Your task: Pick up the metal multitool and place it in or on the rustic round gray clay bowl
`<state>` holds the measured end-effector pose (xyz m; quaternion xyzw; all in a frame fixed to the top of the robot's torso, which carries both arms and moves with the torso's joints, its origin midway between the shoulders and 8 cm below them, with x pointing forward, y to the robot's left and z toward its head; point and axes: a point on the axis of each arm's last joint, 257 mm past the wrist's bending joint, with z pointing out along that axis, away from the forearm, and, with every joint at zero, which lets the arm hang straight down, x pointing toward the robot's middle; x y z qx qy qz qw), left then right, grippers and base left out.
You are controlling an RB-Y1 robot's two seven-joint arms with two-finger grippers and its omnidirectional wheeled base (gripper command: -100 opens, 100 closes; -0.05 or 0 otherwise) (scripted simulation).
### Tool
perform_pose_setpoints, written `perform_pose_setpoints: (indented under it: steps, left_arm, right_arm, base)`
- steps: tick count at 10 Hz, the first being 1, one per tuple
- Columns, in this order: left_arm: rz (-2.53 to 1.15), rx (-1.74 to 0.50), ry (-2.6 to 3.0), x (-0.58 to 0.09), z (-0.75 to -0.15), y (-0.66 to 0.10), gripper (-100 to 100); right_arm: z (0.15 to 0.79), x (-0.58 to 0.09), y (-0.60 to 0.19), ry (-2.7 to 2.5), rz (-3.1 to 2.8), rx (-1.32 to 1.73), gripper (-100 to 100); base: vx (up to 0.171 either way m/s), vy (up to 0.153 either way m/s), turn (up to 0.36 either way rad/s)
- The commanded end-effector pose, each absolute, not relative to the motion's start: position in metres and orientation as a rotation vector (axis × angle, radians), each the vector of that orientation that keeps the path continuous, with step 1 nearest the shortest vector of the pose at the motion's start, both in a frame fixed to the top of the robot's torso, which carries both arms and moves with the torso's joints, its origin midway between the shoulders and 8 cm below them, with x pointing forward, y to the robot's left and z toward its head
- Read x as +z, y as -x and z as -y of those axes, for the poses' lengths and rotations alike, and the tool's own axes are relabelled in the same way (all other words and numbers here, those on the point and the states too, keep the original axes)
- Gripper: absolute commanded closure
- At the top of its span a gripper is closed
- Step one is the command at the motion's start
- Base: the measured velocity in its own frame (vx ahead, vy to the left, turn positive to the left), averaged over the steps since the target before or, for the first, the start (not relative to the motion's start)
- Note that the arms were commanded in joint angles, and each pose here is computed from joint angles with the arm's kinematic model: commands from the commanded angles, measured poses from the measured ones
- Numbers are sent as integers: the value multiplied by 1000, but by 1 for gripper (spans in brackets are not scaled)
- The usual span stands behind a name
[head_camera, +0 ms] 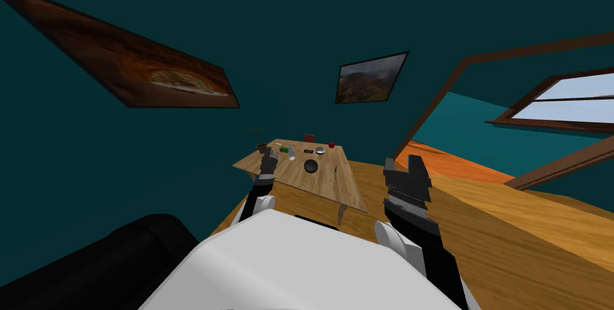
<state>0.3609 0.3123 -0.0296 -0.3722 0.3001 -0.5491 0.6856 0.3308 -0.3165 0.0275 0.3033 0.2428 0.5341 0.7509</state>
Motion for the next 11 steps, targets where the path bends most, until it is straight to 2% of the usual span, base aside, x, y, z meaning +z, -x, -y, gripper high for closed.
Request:
perform_pose_setpoints:
  steps: [1, 11]
  left_arm:
    - [-672, -1230, 834, -30, -312, -361, 0]
    - [-672, -1230, 834, -30, -312, -361, 0]
  right_arm:
    - [313, 18, -341, -668, -584, 1168, -100]
    - [306, -81, -408, -799, -938, 1117, -100]
  base:
    - [-13, 4, 85]
    - [-32, 7, 105]
